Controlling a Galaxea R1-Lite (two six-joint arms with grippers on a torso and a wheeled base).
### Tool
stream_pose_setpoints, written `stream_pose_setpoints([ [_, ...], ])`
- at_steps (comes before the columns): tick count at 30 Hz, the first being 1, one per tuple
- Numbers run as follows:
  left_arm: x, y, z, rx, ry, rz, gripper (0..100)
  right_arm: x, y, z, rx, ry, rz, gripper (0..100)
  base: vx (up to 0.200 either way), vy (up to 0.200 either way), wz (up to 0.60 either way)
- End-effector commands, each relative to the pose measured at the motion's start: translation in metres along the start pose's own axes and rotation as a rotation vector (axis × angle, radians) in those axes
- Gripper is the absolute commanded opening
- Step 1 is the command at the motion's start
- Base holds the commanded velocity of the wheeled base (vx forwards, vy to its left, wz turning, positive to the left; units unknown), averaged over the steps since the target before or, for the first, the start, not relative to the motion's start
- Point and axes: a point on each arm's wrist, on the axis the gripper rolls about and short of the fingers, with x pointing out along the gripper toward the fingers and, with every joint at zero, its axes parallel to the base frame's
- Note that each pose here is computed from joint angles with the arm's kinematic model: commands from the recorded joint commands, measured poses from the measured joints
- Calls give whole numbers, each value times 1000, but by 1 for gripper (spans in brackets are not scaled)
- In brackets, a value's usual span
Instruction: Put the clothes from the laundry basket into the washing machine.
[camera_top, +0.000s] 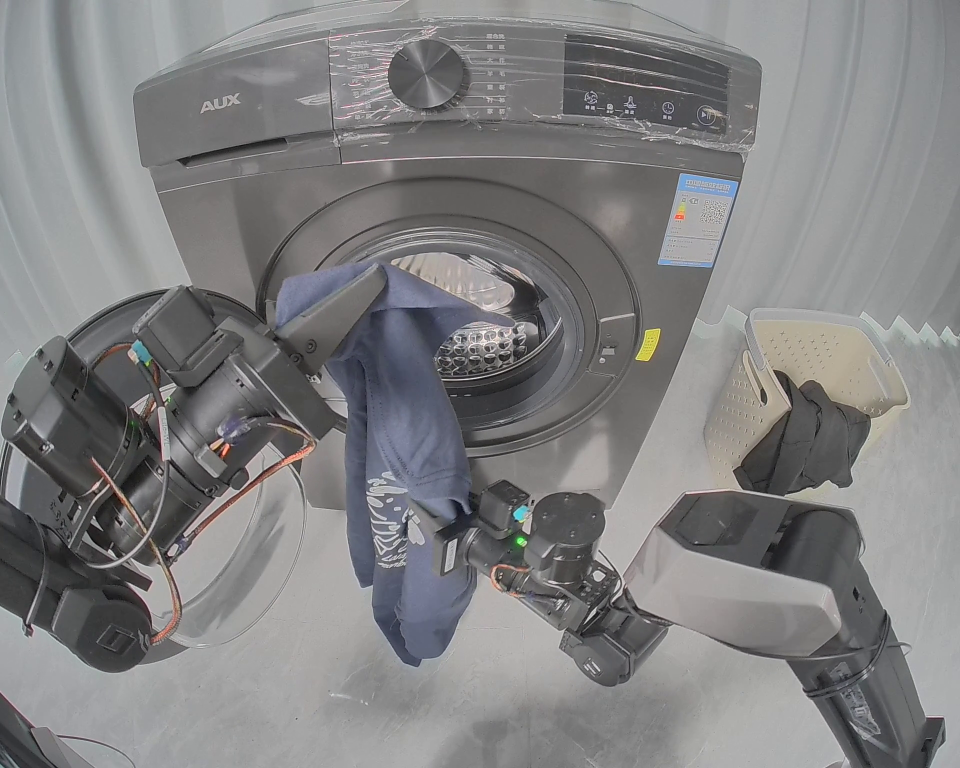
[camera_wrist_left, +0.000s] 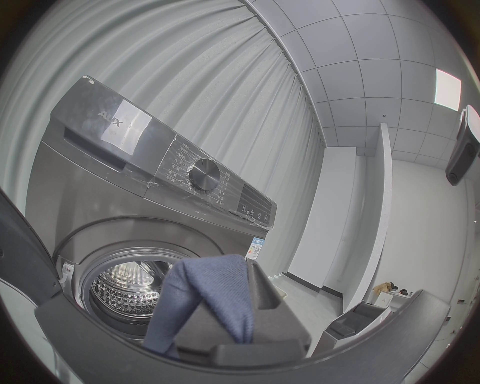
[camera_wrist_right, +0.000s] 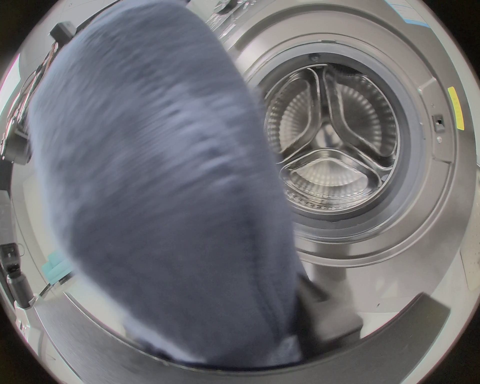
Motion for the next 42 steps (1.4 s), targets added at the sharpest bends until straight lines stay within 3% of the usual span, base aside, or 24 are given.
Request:
stream_pose_setpoints([
  [1, -1, 4, 0, 4, 2, 13, 0, -4, -26, 24, 7, -45, -76, 0, 0, 0, 0],
  [4, -3, 11, -1, 13, 9, 38, 0, -13, -46, 44, 6, -71, -126, 0, 0, 0, 0],
  [6, -5, 16, -1, 18, 12, 54, 0, -17, -51, 54, 4, -86, -141, 0, 0, 0, 0],
  [9, -10, 33, -5, 39, 34, 109, 0, -25, -63, 77, -4, -120, -172, 0, 0, 0, 0],
  [13, -19, 44, -16, 34, 88, 147, 0, -32, -72, 98, -15, -151, -197, 0, 0, 0, 0],
  [18, -36, 43, -43, 9, 228, 129, 0, -33, -72, 113, -19, -188, -195, 0, 0, 0, 0],
  [21, -47, 45, -69, 41, 350, 102, 0, -29, -68, 122, -21, -223, -182, 0, 0, 0, 0],
  [22, -47, 45, -70, 44, 355, 101, 0, -29, -67, 122, -21, -224, -180, 0, 0, 0, 0],
  [23, -49, 45, -84, 76, 408, 79, 0, -26, -64, 127, -22, -246, -170, 0, 0, 0, 0],
  [25, -50, 46, -94, 98, 441, 71, 0, -23, -60, 130, -21, -260, -159, 0, 0, 0, 0],
  [30, -54, 45, -100, 94, 476, 70, 0, -21, -49, 133, -17, -269, -133, 0, 0, 0, 0],
  [35, -59, 46, -102, 88, 492, 69, 0, -21, -47, 133, -17, -270, -130, 0, 0, 0, 0],
  [36, -62, 45, -103, 77, 509, 65, 100, -21, -47, 133, -17, -270, -130, 0, 0, 0, 0],
  [40, -73, 39, -108, 51, 557, 34, 100, -20, -54, 137, -22, -281, -143, 0, 0, 0, 0],
  [42, -80, 35, -110, 40, 585, 8, 100, -20, -65, 136, -27, -284, -167, 0, 0, 0, 0],
])
